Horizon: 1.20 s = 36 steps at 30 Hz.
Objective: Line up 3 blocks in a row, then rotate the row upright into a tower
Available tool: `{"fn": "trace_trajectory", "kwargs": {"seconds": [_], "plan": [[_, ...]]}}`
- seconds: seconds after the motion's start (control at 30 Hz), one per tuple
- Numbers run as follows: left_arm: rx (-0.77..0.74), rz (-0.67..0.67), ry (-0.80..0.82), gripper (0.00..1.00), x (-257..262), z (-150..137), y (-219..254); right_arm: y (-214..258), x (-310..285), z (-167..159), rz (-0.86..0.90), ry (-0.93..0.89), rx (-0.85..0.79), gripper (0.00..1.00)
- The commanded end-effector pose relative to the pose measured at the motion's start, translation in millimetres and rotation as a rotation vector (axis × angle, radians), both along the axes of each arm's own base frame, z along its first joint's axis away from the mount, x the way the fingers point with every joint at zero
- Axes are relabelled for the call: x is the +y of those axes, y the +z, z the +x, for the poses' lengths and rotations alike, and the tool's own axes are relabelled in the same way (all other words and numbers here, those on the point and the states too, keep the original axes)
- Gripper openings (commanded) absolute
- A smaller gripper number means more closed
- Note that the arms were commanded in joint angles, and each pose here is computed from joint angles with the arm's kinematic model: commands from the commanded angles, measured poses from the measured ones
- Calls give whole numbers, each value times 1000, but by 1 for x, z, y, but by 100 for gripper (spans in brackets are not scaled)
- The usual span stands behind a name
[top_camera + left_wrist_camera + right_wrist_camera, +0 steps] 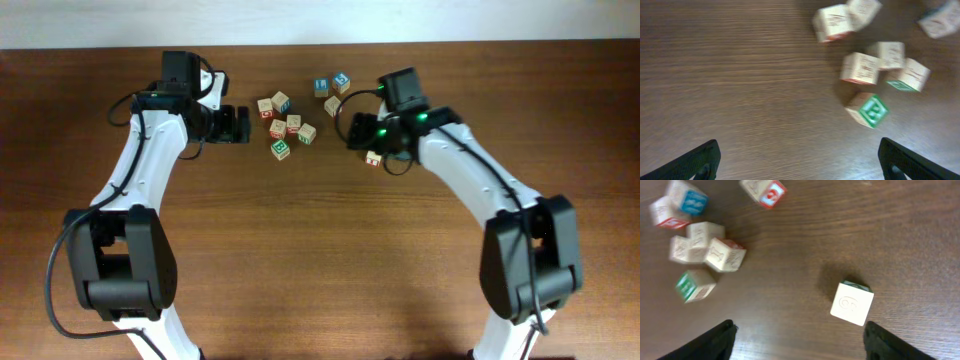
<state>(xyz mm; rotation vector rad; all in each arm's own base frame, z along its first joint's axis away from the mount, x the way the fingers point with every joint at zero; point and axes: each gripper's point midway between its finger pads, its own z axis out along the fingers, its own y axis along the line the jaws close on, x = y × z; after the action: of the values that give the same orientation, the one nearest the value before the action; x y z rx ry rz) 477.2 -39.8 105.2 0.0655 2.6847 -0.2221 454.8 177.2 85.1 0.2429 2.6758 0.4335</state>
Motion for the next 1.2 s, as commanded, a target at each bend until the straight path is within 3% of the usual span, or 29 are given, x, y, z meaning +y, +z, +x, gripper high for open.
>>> {"fn": "trace_trajectory", "kwargs": {"seconds": [0.0,0.17,0.4,0.53,0.67,0.93,1.17], "plan": [[-21,55,94,98,15,9,4,-22,-18,14,-141,-166,-24,77],[-26,55,93,98,14,10,5,-44,-24,16,-188,-179,-3,71],[-25,55,93,99,14,10,5,-63,-24,12,-204,-170,35,44],[-23,55,93,99,14,9,5,-69,-25,10,-210,-169,47,41],[-17,55,93,99,14,8,4,-70,-24,5,-206,-160,71,29],[-16,55,93,99,14,8,4,-75,-4,-52,-97,-64,342,27],[-16,55,93,99,14,8,4,-79,6,-115,-208,139,514,29]]}}
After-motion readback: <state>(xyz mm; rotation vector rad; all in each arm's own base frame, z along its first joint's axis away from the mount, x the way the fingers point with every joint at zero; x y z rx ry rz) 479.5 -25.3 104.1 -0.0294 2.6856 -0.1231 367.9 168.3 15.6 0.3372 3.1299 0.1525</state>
